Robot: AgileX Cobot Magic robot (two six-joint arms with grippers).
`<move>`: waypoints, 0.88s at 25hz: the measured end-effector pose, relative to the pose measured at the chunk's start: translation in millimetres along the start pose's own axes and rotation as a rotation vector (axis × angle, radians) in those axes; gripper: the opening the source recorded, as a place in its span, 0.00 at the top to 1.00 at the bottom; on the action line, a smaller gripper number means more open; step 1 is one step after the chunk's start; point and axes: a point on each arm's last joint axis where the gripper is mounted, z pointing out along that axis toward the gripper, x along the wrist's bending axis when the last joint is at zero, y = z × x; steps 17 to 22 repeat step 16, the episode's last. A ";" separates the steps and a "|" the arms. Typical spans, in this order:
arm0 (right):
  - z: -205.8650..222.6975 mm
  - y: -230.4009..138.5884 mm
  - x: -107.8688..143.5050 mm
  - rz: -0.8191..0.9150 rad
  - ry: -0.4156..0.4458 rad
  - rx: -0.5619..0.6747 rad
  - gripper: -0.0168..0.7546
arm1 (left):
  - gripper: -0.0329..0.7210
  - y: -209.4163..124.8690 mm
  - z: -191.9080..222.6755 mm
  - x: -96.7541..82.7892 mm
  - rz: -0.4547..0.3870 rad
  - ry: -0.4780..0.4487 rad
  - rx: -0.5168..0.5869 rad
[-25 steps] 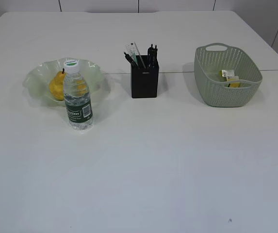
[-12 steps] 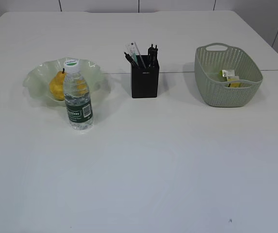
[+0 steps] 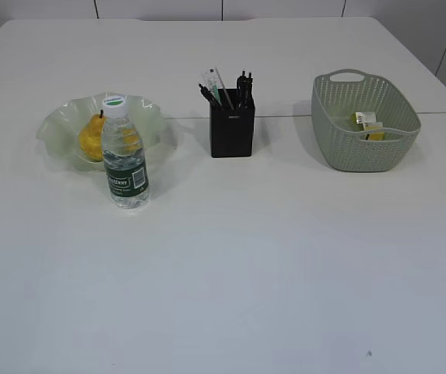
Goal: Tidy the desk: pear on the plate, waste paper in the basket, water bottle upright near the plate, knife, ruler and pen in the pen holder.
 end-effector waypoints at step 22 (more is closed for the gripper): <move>0.0 0.2 -0.1 0.002 -0.001 -0.002 0.56 | 0.33 0.0 0.0 0.0 0.000 0.000 0.000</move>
